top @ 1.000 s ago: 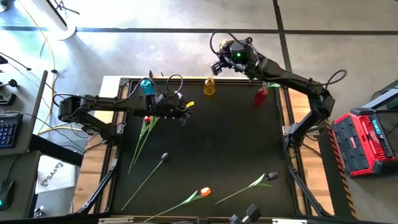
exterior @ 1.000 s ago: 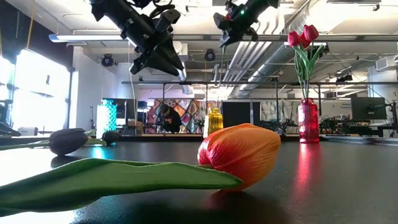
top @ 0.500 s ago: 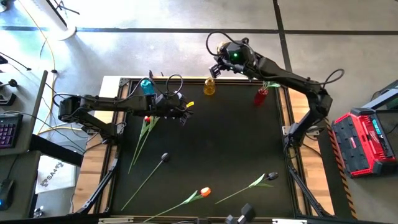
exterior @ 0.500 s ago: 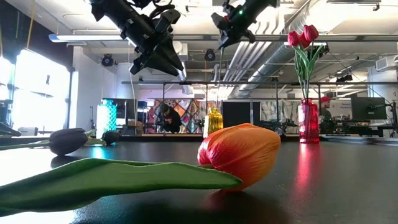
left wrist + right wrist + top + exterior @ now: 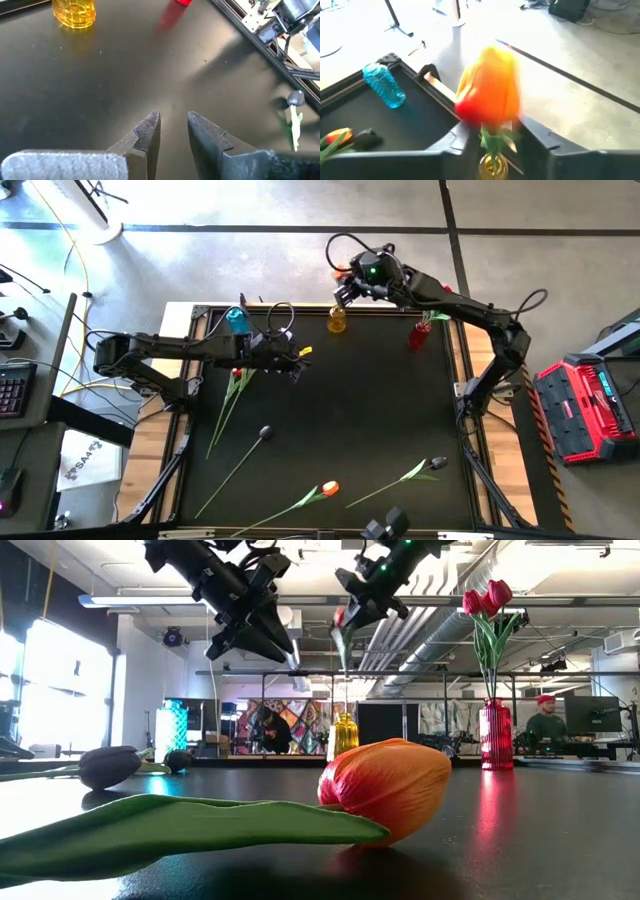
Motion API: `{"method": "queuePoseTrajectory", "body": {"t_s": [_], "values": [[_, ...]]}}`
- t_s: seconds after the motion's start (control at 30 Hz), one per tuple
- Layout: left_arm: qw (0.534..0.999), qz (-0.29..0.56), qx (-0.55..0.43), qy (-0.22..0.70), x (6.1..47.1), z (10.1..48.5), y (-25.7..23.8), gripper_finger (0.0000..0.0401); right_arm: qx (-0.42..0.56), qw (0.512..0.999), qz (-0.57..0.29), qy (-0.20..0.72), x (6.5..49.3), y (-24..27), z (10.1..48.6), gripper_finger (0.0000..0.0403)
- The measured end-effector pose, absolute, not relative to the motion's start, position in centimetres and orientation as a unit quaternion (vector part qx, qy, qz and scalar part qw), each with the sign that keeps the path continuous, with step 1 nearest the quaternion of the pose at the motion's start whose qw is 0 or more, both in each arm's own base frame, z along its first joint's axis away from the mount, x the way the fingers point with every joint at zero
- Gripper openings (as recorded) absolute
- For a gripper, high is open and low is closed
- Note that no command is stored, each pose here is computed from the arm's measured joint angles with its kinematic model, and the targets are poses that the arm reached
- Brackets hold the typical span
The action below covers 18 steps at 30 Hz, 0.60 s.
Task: Sort flowers into vase by color
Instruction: Put the right orange flower into the yellow vase, then put the left orange flower into the yellow vase
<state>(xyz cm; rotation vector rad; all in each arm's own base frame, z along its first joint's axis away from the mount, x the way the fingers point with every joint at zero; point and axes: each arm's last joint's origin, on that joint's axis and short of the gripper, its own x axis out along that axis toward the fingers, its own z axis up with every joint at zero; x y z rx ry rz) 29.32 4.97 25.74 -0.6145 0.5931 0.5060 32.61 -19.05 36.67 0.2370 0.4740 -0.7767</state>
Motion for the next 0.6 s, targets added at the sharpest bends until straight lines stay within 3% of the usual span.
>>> {"method": "queuePoseTrajectory", "body": {"t_s": [0.27,0.6], "values": [[0.88,0.244,-0.299,0.278,29.4,25.8,4.7,0.0088,0.097,0.905,-0.351,0.219,32.0,-18.1,41.1,0.0211],[0.892,0.243,-0.265,0.276,29.6,25.9,3.7,0.0088,0.045,0.93,-0.309,0.193,29.0,-14.7,49.5,0.0215]]}}
